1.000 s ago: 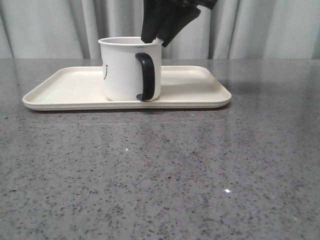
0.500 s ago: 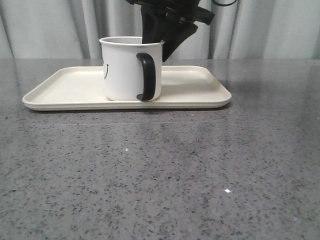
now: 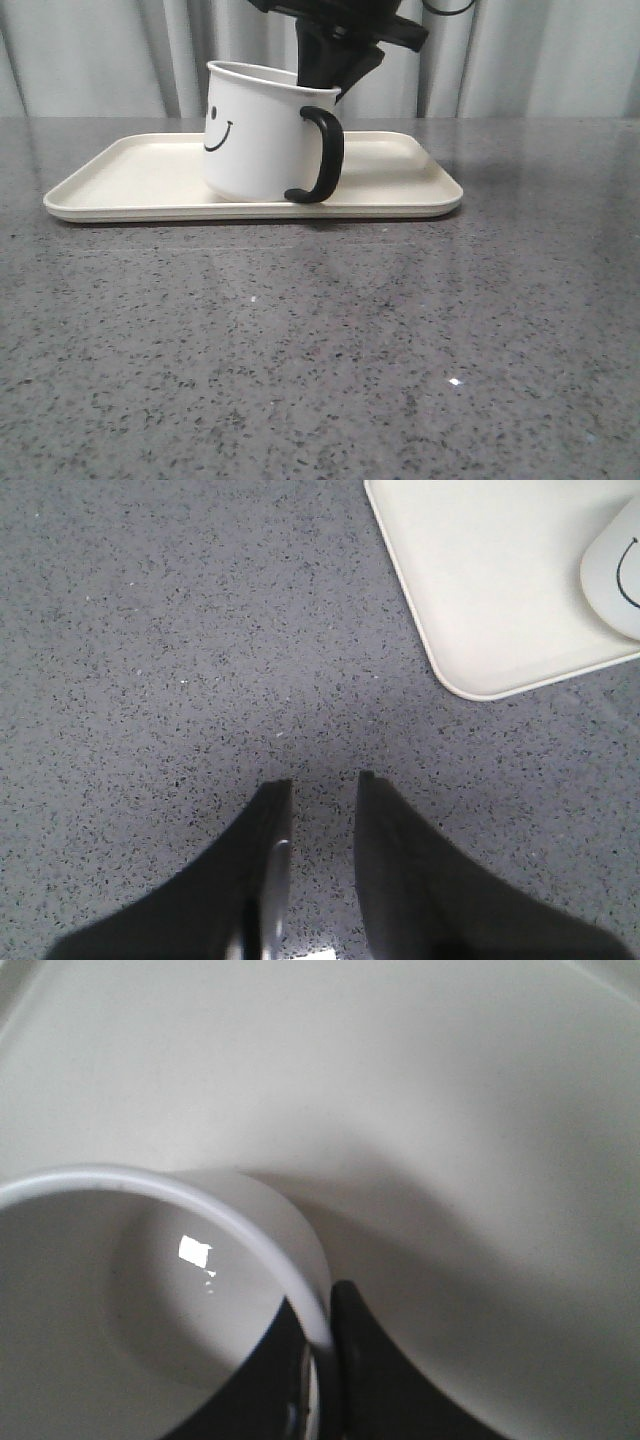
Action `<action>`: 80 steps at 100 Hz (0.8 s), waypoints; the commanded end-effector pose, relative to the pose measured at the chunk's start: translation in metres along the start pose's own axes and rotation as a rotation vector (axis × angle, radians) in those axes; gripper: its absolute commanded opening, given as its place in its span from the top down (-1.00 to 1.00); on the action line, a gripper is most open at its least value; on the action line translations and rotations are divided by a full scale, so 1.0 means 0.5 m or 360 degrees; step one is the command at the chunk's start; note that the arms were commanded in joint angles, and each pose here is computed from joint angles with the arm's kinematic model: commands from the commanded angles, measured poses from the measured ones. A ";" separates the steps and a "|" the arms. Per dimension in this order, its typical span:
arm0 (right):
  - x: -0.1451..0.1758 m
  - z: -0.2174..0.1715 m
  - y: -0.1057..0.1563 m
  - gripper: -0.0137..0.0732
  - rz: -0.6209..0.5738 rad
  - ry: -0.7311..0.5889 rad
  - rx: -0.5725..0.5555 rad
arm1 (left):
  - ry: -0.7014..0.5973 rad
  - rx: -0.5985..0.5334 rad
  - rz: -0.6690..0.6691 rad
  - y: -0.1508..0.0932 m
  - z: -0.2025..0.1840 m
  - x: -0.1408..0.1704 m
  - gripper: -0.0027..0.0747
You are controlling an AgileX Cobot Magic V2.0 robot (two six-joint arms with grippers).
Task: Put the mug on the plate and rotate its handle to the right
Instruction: 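Lift the mug with the right gripper and rotate it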
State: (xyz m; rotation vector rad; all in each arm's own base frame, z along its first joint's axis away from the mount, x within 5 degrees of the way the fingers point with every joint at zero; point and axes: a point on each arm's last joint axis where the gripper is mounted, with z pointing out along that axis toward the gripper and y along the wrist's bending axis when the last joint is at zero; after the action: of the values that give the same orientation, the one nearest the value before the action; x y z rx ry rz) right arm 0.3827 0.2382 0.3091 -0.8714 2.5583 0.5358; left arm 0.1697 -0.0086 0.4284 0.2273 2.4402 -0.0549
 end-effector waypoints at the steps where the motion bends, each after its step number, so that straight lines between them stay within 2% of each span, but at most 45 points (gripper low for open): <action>1: -0.018 -0.069 0.023 0.83 -0.0040 -0.0171 -0.0003 | -0.0122 0.0004 -0.0008 -0.003 -0.021 -0.010 0.50; 28: -0.018 -0.073 0.024 0.83 -0.0067 -0.0172 -0.0003 | -0.0122 0.0004 -0.0008 -0.003 -0.021 -0.010 0.50; 80: -0.038 -0.174 0.042 0.83 -0.0438 -0.0179 0.0041 | -0.0127 0.0032 -0.0017 -0.006 -0.021 -0.010 0.50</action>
State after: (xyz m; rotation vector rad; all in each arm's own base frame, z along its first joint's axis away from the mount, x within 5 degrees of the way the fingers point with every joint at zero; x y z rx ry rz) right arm 0.3830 0.2349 0.3619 -1.0550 2.3503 0.4562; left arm 0.1697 -0.0096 0.4285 0.2277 2.4388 -0.0694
